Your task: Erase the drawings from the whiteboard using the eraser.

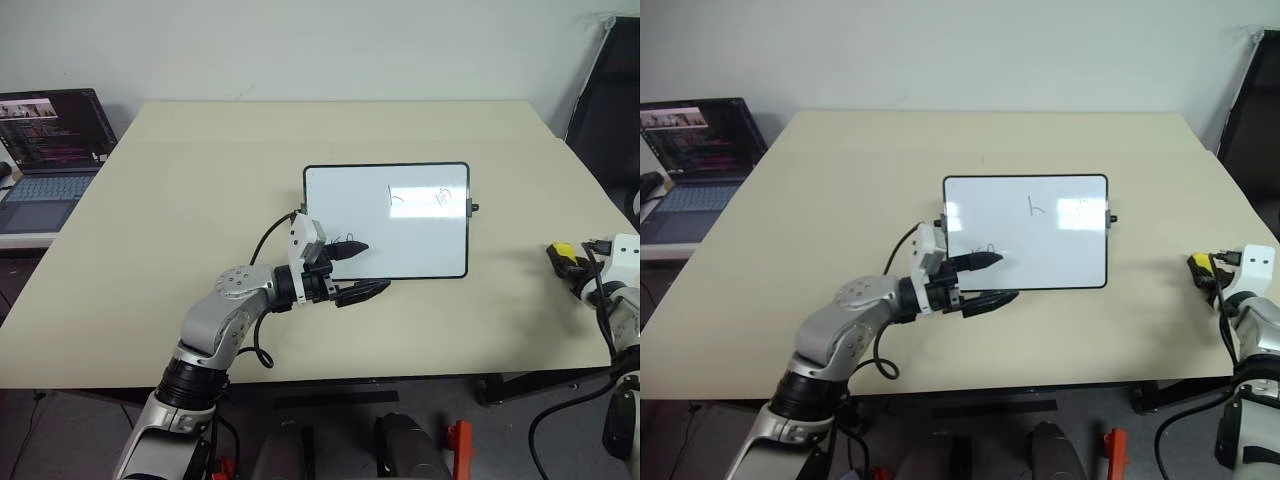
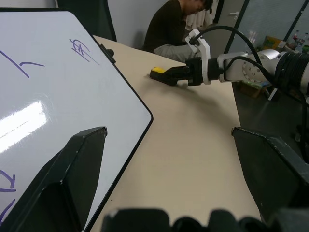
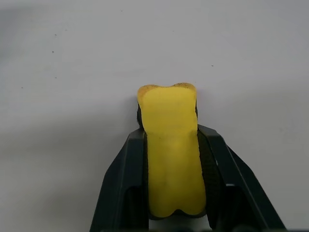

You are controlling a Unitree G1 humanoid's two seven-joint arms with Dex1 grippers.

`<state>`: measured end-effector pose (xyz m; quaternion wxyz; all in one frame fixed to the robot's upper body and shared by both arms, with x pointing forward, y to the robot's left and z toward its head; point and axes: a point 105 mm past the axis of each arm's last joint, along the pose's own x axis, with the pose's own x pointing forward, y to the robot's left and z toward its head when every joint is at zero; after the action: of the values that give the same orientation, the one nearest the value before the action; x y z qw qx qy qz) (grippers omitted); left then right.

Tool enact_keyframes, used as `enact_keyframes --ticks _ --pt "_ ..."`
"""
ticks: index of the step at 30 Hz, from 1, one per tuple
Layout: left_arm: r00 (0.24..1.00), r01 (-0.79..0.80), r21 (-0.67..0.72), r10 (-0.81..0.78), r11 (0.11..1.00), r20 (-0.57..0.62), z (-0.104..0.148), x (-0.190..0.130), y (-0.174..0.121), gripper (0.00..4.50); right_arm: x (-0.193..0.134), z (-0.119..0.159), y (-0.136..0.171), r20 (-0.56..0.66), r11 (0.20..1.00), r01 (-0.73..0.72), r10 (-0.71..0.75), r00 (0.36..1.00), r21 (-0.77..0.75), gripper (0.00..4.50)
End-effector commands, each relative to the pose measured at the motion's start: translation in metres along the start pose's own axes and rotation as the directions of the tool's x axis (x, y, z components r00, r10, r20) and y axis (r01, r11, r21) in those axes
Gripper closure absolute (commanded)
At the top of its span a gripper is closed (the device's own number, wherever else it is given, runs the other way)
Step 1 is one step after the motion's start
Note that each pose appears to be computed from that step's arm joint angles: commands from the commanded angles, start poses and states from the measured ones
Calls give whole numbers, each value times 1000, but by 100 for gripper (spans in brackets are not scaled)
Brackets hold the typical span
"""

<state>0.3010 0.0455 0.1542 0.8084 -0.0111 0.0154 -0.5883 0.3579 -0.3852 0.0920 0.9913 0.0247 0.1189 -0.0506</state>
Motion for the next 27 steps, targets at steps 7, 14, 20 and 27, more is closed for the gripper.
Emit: enact_keyframes --ticks 7,14,20,27 --pt "997 -73 77 74 994 -6 14 -26 14 0 -39 105 57 342 956 -292 279 897 -14 350" --pt "982 -166 118 175 979 -73 3 -79 29 0 -87 166 218 225 650 -568 734 640 -505 350" --pt "958 -263 152 277 953 -78 1 -97 46 0 -75 149 293 142 494 -617 837 529 -612 350" --pt "949 -288 164 304 943 -85 -3 -107 39 0 -38 98 340 -9 317 -541 858 514 -779 350"
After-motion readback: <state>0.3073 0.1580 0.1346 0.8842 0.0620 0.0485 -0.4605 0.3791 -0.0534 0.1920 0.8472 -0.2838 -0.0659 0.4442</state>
